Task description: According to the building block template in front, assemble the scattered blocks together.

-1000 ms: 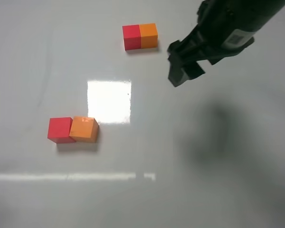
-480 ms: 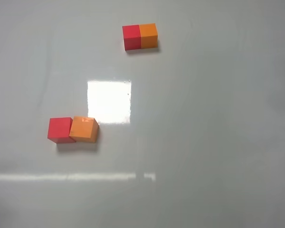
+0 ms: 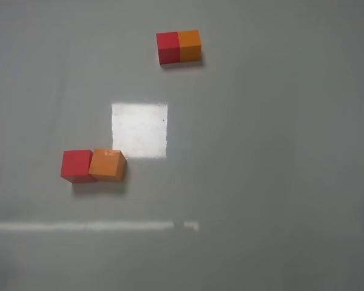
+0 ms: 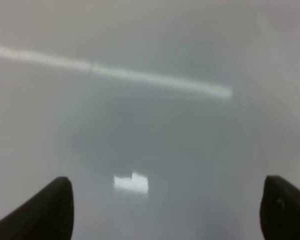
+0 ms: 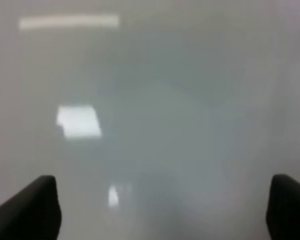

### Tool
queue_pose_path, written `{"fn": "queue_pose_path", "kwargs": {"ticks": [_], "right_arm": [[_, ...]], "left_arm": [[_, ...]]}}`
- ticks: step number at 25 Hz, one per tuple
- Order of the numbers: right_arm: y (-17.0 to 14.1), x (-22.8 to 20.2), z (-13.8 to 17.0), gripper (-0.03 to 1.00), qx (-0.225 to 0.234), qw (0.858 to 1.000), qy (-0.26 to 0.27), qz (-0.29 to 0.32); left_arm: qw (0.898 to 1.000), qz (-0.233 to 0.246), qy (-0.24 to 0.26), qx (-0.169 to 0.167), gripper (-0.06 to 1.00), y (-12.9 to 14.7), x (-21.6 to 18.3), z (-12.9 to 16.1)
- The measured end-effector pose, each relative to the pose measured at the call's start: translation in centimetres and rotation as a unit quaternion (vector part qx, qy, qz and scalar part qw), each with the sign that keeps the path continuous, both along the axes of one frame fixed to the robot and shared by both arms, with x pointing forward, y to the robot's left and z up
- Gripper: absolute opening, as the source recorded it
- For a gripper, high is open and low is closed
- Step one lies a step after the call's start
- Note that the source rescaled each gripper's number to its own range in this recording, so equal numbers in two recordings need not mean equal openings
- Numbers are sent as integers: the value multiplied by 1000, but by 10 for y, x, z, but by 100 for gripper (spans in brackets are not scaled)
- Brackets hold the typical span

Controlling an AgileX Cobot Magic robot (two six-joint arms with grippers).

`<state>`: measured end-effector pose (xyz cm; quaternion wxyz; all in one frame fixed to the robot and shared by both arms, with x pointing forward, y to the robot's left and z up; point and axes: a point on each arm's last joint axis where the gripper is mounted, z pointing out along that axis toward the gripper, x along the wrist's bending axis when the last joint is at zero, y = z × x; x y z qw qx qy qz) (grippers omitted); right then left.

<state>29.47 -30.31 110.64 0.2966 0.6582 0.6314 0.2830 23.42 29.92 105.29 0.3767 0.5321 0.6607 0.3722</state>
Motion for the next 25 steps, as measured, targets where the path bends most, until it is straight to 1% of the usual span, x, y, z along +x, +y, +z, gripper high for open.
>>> {"fn": "queue_pose_path", "kwargs": {"ticks": [5, 7, 10, 12, 14, 25], "right_arm": [[-1, -26, -35, 89, -6, 999, -48, 24], [-2, -36, -44, 89, -5, 997, -78, 28], [-3, -51, -45, 88, 0, 990, -134, 34], [-4, -58, -45, 88, 2, 987, -159, 34], [-4, -61, -45, 88, 1, 985, -166, 37], [-2, -61, -44, 85, -2, 984, -169, 49]], "left_arm": [[1000, 0, 0, 0, 68, 0, 0, 0], [1000, 0, 0, 0, 68, 0, 0, 0], [1000, 0, 0, 0, 68, 0, 0, 0], [1000, 0, 0, 0, 68, 0, 0, 0], [1000, 0, 0, 0, 68, 0, 0, 0], [1000, 0, 0, 1, 68, 0, 0, 0]]}}
